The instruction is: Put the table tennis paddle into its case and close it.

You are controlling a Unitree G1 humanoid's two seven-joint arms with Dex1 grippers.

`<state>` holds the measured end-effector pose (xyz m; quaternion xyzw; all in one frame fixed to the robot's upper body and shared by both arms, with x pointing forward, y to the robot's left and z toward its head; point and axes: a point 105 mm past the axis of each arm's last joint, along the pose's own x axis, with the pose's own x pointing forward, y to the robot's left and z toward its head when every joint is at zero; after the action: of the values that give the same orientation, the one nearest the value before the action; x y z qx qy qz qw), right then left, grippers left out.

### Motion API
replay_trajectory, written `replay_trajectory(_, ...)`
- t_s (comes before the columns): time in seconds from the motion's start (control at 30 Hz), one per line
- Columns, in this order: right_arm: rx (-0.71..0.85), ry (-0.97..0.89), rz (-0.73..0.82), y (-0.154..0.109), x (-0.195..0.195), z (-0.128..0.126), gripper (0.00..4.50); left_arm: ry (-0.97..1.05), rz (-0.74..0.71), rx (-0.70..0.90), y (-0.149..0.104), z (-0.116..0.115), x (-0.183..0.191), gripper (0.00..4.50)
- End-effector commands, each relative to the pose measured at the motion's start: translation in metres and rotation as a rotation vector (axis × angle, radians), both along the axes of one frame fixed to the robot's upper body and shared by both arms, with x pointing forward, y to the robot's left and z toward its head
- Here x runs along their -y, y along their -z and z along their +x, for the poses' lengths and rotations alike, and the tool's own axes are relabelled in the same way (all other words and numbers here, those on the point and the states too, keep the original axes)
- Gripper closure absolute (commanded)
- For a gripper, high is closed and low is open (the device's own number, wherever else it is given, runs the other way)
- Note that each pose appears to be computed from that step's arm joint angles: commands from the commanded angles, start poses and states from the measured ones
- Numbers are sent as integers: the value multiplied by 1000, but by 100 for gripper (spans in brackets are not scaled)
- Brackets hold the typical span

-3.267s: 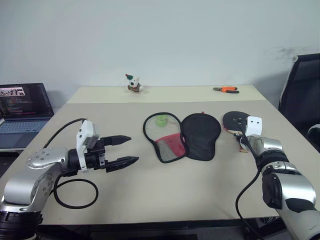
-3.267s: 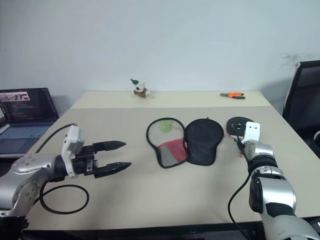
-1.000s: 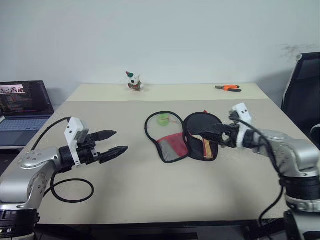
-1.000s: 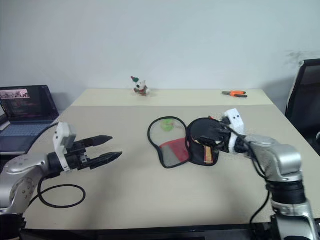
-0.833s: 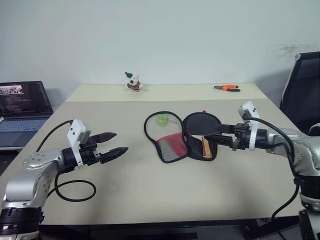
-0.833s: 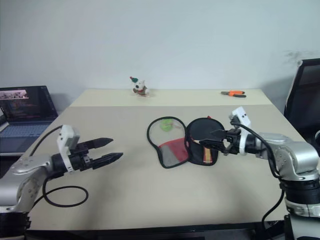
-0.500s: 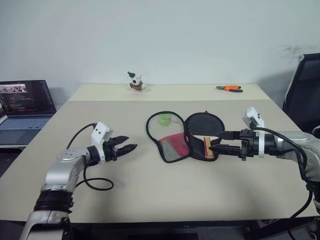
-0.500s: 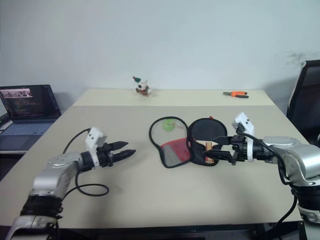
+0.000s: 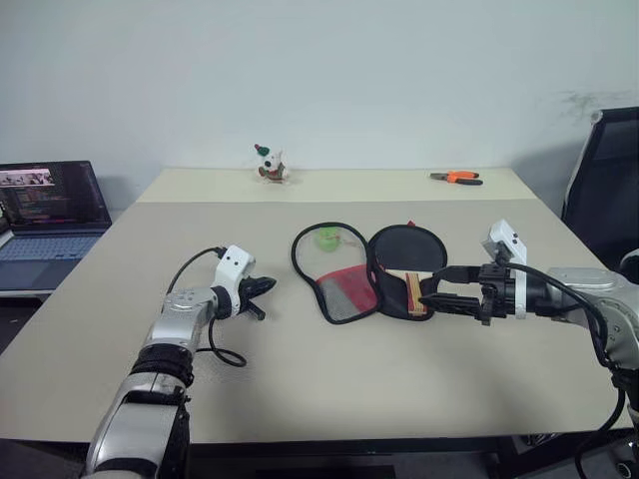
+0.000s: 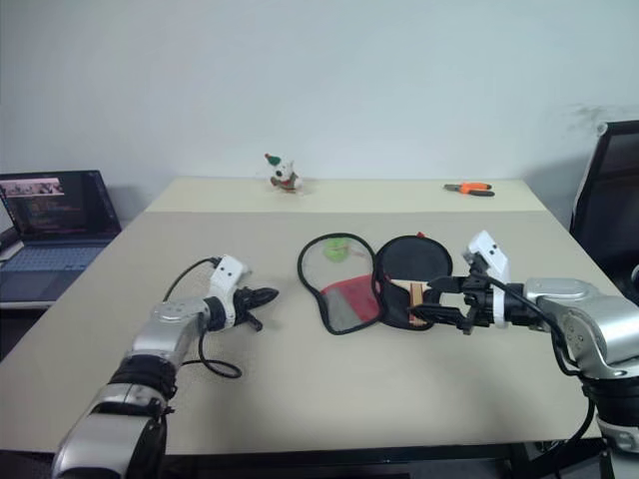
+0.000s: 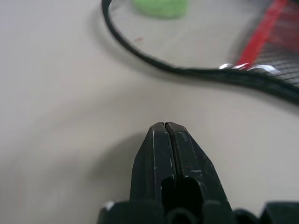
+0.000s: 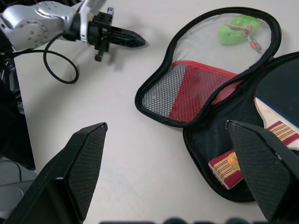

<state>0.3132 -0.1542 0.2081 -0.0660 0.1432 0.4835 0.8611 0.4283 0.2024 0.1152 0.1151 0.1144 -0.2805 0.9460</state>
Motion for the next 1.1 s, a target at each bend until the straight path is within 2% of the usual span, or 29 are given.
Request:
replay_trajectory(0.03, 70, -7, 2, -13, -1, -3, 0, 16, -30, 58, -17, 10, 14, 448)
replay_trajectory(0.4, 64, 11, 0, -11, 1, -7, 0, 111, 25, 11, -6, 16, 54, 448)
replay_trajectory(0.53, 65, 19, 4, -11, 1, -6, 0, 146, 29, 15, -9, 18, 68, 448)
replay_trajectory(0.83, 68, 47, 11, -11, 6, -7, 0, 293, -46, 117, -53, 21, 120, 448)
replay_trajectory(1.1, 92, 126, -20, -21, 30, -5, 0, 437, -65, 204, -93, 15, 180, 448)
